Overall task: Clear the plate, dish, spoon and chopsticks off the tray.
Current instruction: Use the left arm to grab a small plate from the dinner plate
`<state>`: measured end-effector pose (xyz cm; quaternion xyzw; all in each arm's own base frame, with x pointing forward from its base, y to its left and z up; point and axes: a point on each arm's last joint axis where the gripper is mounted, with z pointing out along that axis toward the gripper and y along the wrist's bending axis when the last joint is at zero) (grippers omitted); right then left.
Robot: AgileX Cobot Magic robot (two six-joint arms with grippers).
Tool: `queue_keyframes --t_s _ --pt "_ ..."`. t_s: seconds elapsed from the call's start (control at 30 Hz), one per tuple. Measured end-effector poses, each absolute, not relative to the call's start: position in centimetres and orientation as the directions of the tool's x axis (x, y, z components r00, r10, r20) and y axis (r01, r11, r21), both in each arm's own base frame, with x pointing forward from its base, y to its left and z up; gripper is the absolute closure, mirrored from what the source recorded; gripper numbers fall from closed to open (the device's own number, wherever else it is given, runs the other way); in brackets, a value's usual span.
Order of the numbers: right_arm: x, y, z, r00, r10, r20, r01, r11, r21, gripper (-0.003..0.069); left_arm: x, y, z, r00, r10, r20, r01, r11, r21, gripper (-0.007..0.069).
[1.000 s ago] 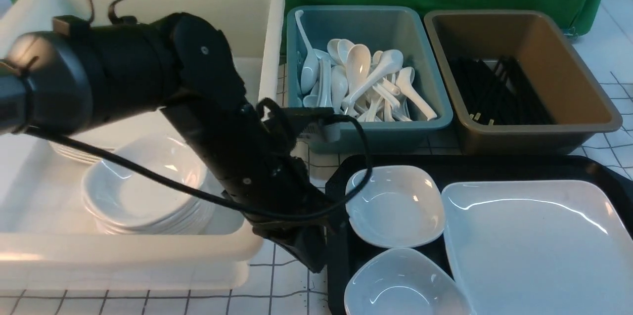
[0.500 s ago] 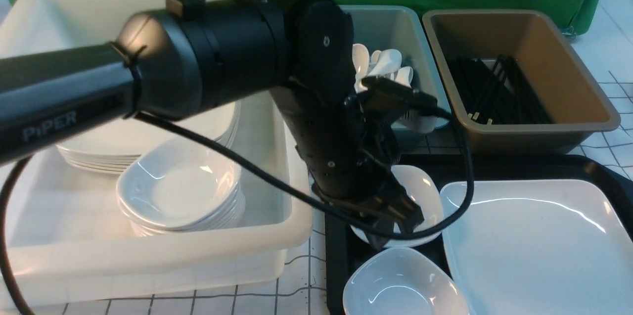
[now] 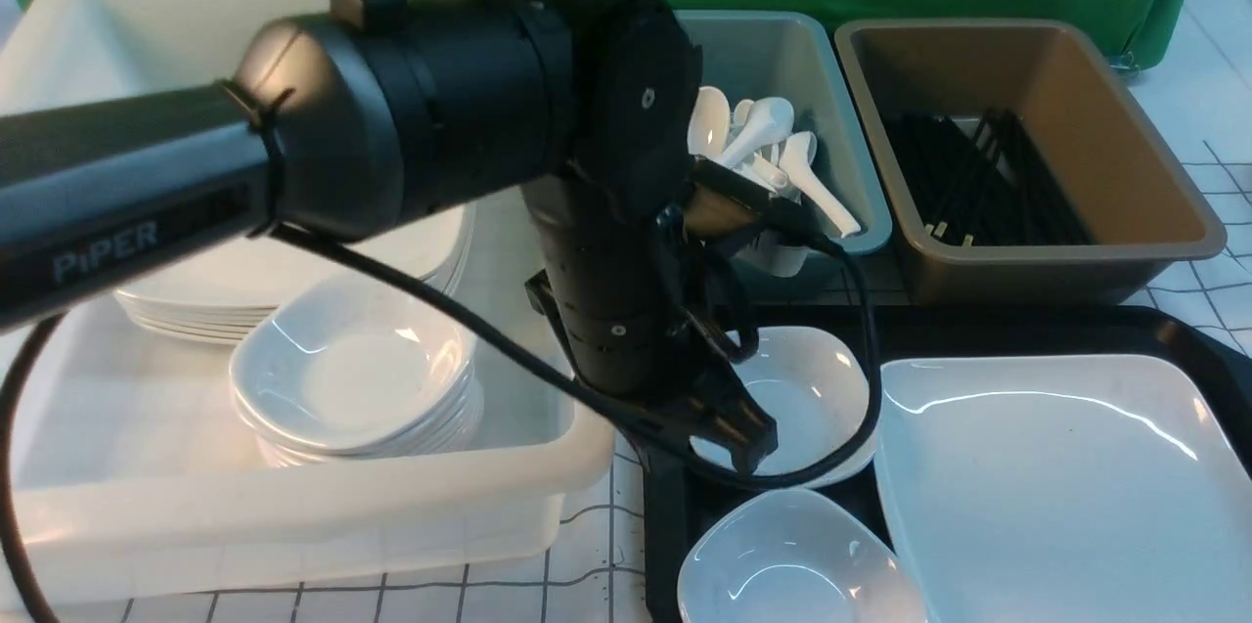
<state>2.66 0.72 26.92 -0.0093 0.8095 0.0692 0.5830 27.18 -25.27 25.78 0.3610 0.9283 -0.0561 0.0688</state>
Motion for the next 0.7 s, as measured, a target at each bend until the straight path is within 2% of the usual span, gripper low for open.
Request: queue_keyframes --t_s 0.33,0.7 --pt "2.7 0.7 26.9 -0.32 0.066 -0.945 -0.096 0.99 0.101 0.042 26.9 -23.5 23.9 -0.741 0.664 -0.099 0.653 0.747 0.123 0.0631" --pt "2.7 0.7 26.9 -0.32 0.066 -0.945 -0.096 0.99 0.101 0.042 26.4 -22.6 26.0 -0.735 0.664 -0.138 0.646 0.748 0.155 0.0629"
